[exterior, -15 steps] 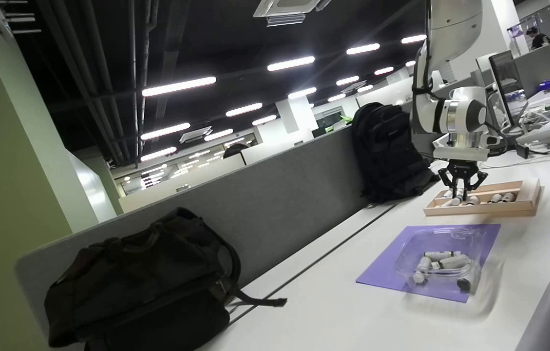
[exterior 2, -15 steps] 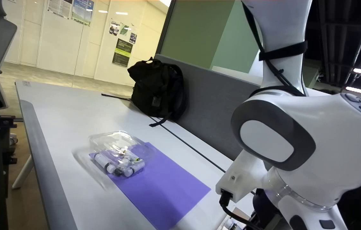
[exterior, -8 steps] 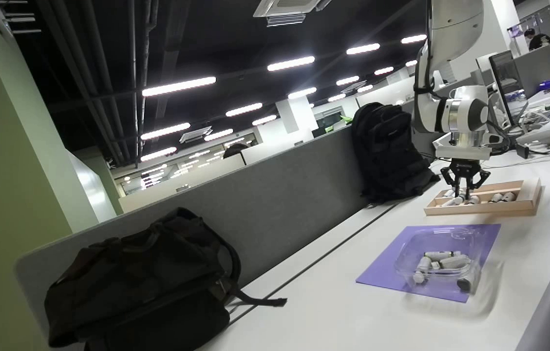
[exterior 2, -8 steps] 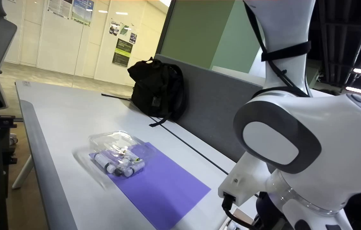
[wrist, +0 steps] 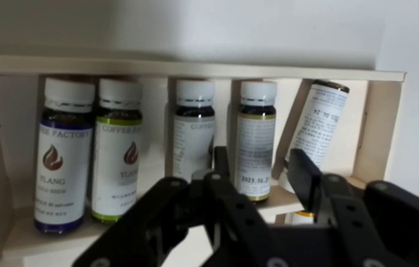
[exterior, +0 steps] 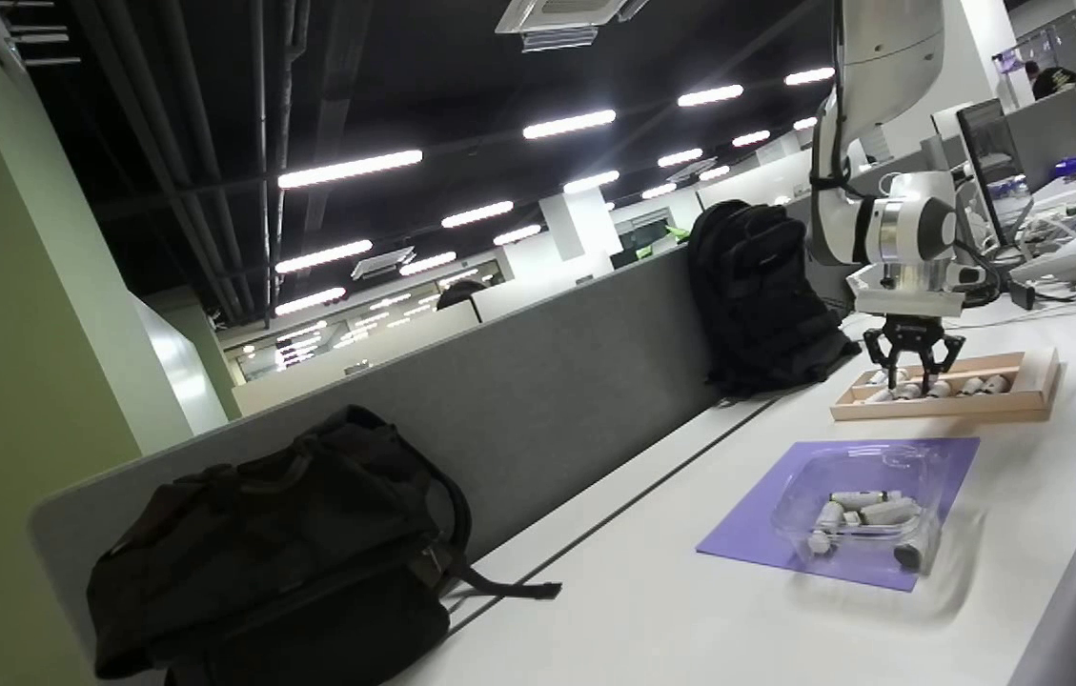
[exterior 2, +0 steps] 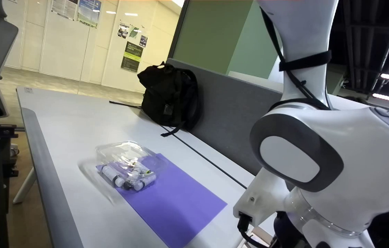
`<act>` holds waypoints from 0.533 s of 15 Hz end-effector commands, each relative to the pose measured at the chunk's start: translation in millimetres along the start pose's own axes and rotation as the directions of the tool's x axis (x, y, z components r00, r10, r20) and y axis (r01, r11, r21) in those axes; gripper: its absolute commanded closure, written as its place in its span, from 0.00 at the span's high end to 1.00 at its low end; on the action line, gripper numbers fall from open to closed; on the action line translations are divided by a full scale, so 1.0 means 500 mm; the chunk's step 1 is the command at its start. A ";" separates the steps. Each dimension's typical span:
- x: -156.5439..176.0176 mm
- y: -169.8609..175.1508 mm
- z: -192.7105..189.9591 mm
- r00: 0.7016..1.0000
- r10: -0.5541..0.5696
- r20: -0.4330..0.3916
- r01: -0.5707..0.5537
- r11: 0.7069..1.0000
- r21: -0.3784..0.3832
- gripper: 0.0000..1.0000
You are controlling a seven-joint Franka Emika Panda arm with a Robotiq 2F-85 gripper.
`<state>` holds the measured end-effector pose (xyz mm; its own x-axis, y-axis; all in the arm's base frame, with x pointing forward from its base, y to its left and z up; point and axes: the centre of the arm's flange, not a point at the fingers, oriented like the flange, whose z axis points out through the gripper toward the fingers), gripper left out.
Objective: Put the white object into the tray.
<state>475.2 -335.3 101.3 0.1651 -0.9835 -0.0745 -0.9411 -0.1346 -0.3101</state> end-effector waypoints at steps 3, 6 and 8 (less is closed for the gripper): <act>0.007 -0.024 -0.043 1.000 -0.025 -0.017 0.026 1.000 0.008 0.93; 0.005 -0.042 -0.099 0.998 -0.065 -0.023 0.065 0.998 0.020 1.00; 0.002 -0.056 -0.142 0.993 -0.117 -0.016 0.117 0.993 -0.001 1.00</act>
<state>485.3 -342.8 135.6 0.2193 -0.9754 -0.0217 -0.9239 -0.2005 -0.3258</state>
